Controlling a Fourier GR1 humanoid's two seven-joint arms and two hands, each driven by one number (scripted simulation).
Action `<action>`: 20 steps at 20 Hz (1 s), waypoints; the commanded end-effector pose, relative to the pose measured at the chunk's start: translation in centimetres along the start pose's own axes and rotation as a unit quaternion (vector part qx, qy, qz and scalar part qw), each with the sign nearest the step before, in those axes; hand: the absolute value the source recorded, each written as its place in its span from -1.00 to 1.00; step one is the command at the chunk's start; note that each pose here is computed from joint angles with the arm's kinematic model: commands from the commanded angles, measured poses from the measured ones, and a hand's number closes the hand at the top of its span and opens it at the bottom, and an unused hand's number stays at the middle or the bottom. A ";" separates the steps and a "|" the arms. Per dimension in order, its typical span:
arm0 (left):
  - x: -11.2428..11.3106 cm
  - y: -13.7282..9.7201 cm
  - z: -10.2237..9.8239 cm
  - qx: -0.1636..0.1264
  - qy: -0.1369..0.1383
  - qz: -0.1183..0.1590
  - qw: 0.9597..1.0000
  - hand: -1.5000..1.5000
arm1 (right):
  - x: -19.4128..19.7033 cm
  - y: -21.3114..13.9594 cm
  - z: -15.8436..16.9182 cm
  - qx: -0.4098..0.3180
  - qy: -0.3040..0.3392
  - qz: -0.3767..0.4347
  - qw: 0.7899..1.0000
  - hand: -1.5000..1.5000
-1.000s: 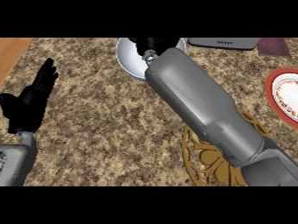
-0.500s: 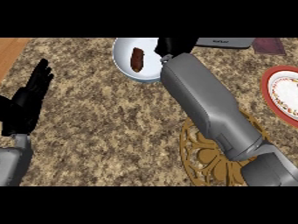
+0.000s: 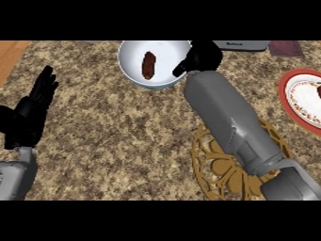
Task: Pick the sweet potato from the placemat and place it in the bowl
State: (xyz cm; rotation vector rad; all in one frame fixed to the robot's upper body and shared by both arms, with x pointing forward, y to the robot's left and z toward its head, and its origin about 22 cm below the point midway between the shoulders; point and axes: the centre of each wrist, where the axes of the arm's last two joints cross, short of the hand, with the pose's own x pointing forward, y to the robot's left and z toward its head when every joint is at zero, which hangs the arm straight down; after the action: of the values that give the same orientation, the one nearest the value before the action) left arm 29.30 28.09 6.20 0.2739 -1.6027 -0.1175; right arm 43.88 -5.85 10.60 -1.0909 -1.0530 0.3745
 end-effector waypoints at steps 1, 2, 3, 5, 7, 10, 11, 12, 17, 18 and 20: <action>0.0 0.9 0.0 0.005 0.006 -0.001 1.000 0.00 | -2.5 1.2 -0.3 -0.015 -0.006 -0.100 0.995 -1.00; 0.4 1.3 -0.5 0.003 0.000 0.003 1.000 0.00 | -0.1 -0.7 0.1 -0.030 -0.009 -0.154 0.987 -1.00; 0.1 -0.2 -0.2 0.007 -0.002 -0.004 1.000 0.00 | 0.5 -1.7 0.2 -0.049 -0.024 -0.205 0.977 -1.00; -0.4 -0.2 0.2 0.011 0.006 0.000 1.000 0.00 | 0.2 -2.2 0.3 -0.099 -0.039 -0.275 0.956 -1.00; -0.6 1.0 0.8 0.017 0.007 -0.004 1.000 0.00 | -0.8 -2.6 -0.2 -0.120 -0.028 -0.331 0.936 -1.00; 0.1 1.6 -0.2 0.021 0.014 -0.004 1.000 0.00 | -1.9 -2.9 0.6 -0.127 -0.035 -0.384 0.914 -1.00; -1.0 1.8 0.9 0.022 0.016 -0.006 1.000 0.00 | -3.1 -2.7 0.4 -0.114 -0.033 -0.389 0.913 -1.00; -0.5 1.6 0.9 0.020 0.020 -0.006 1.000 0.00 | -3.1 -2.5 1.6 -0.091 -0.031 -0.396 0.913 -1.00; -1.3 2.7 0.9 0.034 0.027 -0.008 0.999 0.00 | -10.2 -1.2 4.4 -0.066 -0.029 -0.410 0.909 -1.00; -2.3 2.1 1.4 0.036 0.026 -0.005 0.999 0.00 | -10.9 -2.9 3.4 -0.060 -0.035 -0.402 0.913 -1.00; -1.2 3.5 2.1 0.036 0.030 -0.001 0.999 0.00 | -13.4 -4.0 5.2 -0.054 -0.037 -0.416 0.907 -1.00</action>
State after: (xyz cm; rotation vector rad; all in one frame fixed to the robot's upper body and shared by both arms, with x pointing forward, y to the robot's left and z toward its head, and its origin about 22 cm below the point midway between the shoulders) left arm 27.75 30.82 5.43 0.3360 -1.5555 -0.0565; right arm 35.92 -12.13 8.07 -0.6776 -1.4994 -0.3174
